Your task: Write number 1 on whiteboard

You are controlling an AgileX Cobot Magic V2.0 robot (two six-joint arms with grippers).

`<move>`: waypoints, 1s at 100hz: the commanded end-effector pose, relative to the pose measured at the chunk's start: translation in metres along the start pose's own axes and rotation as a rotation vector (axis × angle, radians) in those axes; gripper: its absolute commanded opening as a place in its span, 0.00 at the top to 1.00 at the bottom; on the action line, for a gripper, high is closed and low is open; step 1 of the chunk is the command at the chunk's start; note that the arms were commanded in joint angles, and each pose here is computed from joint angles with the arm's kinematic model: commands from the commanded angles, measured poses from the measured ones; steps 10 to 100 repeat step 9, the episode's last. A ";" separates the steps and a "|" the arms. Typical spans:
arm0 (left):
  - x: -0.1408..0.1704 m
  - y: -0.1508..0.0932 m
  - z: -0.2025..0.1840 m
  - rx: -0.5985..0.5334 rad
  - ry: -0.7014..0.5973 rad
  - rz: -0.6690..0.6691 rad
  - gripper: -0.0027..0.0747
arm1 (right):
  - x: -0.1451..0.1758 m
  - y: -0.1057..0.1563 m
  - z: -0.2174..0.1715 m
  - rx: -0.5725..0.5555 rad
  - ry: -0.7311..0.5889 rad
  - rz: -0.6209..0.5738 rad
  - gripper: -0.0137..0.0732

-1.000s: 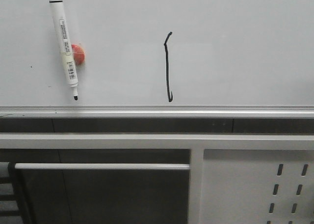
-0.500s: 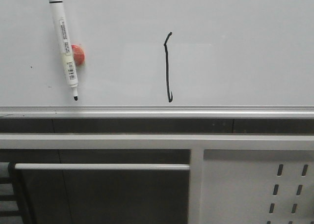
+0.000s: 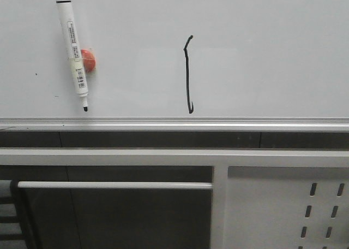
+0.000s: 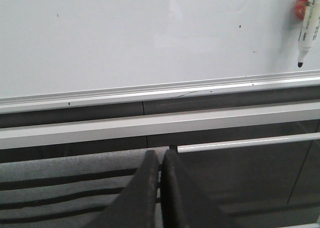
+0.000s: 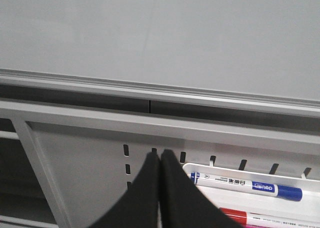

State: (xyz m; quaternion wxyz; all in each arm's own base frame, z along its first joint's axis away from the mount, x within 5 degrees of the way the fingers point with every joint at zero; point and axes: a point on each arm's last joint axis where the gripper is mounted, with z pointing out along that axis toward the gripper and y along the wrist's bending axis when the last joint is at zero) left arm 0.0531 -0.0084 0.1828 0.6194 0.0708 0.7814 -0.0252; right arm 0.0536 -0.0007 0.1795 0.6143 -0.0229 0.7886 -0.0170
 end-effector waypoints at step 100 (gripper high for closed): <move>-0.001 0.001 0.000 -0.011 -0.078 -0.019 0.99 | 0.005 0.000 0.001 0.007 -0.022 -0.010 0.93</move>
